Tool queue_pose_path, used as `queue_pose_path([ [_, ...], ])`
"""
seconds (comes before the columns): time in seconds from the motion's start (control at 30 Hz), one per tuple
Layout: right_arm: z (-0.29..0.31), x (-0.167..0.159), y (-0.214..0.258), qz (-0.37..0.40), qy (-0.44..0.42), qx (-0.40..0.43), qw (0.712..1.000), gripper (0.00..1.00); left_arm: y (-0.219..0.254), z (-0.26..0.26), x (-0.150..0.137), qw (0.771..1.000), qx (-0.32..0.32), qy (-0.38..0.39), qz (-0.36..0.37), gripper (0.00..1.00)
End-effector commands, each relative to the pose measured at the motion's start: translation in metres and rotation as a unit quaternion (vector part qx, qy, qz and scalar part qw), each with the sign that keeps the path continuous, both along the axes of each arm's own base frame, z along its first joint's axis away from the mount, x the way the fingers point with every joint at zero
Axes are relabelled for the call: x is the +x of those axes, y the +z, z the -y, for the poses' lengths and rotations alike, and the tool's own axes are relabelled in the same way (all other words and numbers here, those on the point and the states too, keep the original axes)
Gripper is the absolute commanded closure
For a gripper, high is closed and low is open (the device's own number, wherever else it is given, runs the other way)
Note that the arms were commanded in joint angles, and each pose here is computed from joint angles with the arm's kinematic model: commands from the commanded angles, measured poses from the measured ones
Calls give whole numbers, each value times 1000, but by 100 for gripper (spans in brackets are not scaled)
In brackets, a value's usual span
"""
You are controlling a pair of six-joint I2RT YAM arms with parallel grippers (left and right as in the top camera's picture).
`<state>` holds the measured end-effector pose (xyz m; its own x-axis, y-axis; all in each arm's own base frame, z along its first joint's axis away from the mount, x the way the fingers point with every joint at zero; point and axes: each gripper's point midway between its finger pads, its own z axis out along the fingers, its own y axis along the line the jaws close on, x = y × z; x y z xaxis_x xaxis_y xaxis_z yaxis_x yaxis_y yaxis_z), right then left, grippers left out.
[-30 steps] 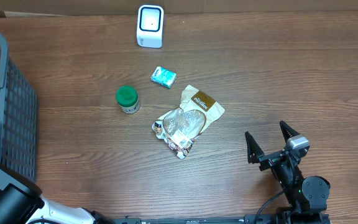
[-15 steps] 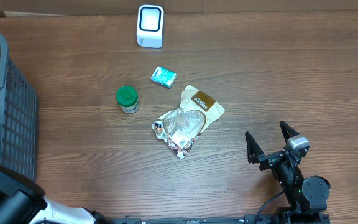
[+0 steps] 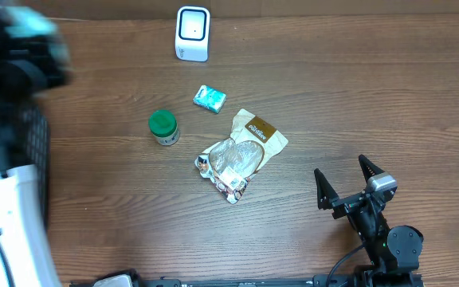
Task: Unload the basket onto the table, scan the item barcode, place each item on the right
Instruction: 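Carry the green pouch right and drop it beside the bag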
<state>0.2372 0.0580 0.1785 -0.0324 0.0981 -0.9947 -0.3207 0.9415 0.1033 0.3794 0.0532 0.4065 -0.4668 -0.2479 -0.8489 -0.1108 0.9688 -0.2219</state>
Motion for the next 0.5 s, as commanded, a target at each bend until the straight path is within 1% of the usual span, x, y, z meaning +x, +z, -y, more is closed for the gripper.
queue_pose_path([
  [0.0,0,0,-2,1,-1,2,1000,0,-41,114,18,986,43,-148,-64,96],
  [0.03,0,0,-2,0,-1,2,1000,0,-54,139,22,980,51,-173,-79,96],
  [0.07,0,0,-2,0,-1,2,1000,0,-77,188,28,965,68,-235,-97,96],
  [0.13,0,0,-2,0,-1,2,1000,0,-110,245,32,944,80,-295,-120,96],
  [0.23,0,0,-2,1,-1,2,1000,0,-160,309,33,918,95,-354,-150,96],
  [0.33,0,0,-2,1,-1,2,1000,0,-208,368,21,892,103,-403,-176,96],
  [0.37,0,0,-2,1,-1,2,1000,0,-230,398,9,878,108,-428,-186,96],
  [0.47,0,0,-2,1,-1,2,1000,0,-256,423,-6,867,105,-440,-206,96],
])
